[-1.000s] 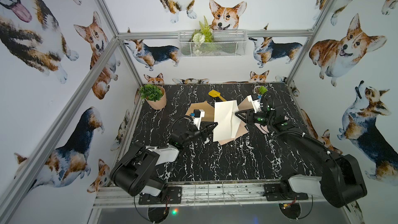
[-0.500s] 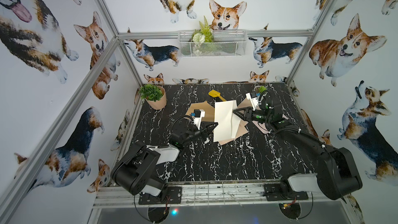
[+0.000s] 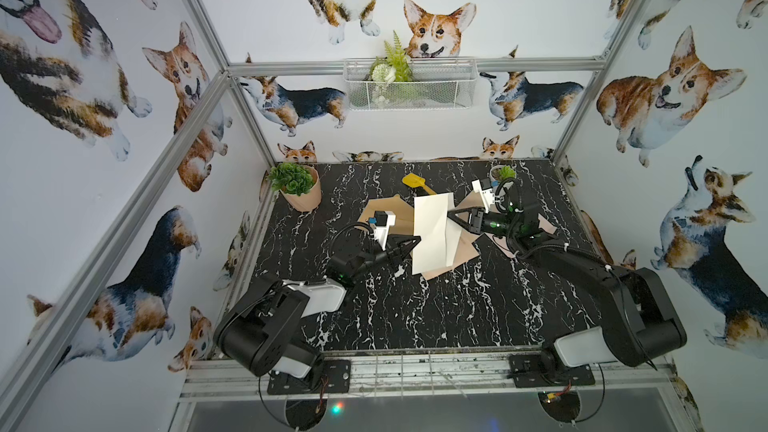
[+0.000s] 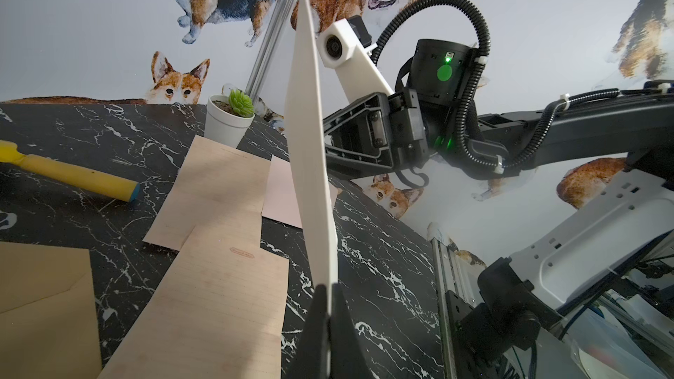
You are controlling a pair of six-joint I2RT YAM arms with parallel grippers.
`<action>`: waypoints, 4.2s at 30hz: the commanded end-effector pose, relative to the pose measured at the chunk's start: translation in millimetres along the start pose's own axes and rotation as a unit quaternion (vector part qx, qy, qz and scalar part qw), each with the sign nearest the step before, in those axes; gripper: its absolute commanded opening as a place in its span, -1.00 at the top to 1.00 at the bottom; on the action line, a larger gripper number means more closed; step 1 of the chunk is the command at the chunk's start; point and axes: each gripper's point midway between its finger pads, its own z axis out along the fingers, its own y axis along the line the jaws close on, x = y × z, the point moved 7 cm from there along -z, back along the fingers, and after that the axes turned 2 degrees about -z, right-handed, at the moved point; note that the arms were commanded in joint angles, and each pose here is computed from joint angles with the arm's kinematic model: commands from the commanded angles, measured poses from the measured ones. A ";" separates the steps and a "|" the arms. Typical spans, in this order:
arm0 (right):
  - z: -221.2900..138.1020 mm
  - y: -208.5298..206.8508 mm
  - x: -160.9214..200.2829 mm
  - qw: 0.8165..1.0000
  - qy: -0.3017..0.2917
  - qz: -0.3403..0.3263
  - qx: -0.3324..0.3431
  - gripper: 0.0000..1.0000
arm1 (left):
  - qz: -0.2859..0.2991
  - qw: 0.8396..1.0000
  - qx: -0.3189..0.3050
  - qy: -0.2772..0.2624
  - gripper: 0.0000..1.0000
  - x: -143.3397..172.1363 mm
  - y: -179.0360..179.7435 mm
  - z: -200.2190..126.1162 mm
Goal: Take the letter paper out of the envelope
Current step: Take out the letter paper from the envelope, then place the letter paper at the center of the board.
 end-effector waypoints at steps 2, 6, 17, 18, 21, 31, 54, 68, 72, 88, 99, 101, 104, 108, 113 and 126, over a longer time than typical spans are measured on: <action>4.6 7.2 -0.3 1.000 -0.006 -0.007 -0.023 0.49 | 0.021 0.999 0.029 -0.021 1.00 -11.0 -10.1 0.5; 8.0 14.5 2.0 0.999 -0.001 -0.009 -0.032 0.41 | 0.020 0.999 0.030 -0.021 1.00 -10.6 -9.9 0.6; 6.7 21.6 14.9 0.999 0.013 -0.020 -0.031 0.11 | 0.016 0.999 0.031 -0.021 1.00 -10.2 -8.9 1.6; 6.9 21.3 15.9 0.999 0.015 -0.020 -0.033 0.09 | 0.016 0.999 0.031 -0.020 1.00 -9.8 -8.6 1.6; 6.4 20.9 17.9 0.999 0.017 -0.017 -0.044 0.01 | 0.015 0.999 0.031 -0.021 1.00 -9.7 -8.6 1.6; -9.1 21.5 26.0 0.996 0.012 -0.008 -0.092 -0.18 | 0.010 0.999 0.036 -0.025 1.00 -9.8 -8.6 2.2; -4.3 32.3 43.3 0.993 0.025 0.006 -0.113 0.35 | 0.003 0.999 0.044 -0.023 1.00 -9.0 -7.6 4.4; -36.5 31.1 69.3 0.999 0.035 -0.012 -0.001 1.00 | 0.000 0.999 0.034 -0.025 0.95 -7.2 -4.4 4.2; -37.1 27.1 74.2 0.999 0.033 0.001 0.005 1.00 | 0.002 0.999 0.034 -0.025 0.97 -7.3 -4.7 4.0; -37.7 23.1 79.1 0.999 0.031 0.016 0.013 1.00 | 0.004 0.999 0.034 -0.026 0.89 -8.6 -6.1 3.3; -47.0 30.1 76.2 1.000 0.012 0.000 0.023 1.00 | 0.010 0.999 0.030 -0.024 1.00 -9.6 -6.9 1.9; -48.5 30.0 76.7 1.000 0.012 -0.002 0.027 1.00 | 0.015 0.999 0.018 -0.025 1.00 -9.9 -6.1 -0.5; -51.5 28.1 77.9 0.999 0.009 0.001 0.034 1.00 | 0.021 0.999 -0.011 -0.025 1.00 -11.3 -3.0 -6.6; -55.8 25.6 77.6 0.999 0.003 0.006 0.040 1.00 | 0.035 0.997 -0.060 -0.029 1.00 -15.1 1.8 -16.7; -60.8 23.9 76.9 0.999 -0.005 0.005 0.049 1.00 | 0.039 0.984 -0.169 -0.047 1.00 -16.2 14.3 -38.2; -57.7 16.8 80.1 0.998 -0.004 0.024 0.052 1.00 | 0.032 0.857 -0.492 -0.148 1.00 -18.6 42.5 -132.6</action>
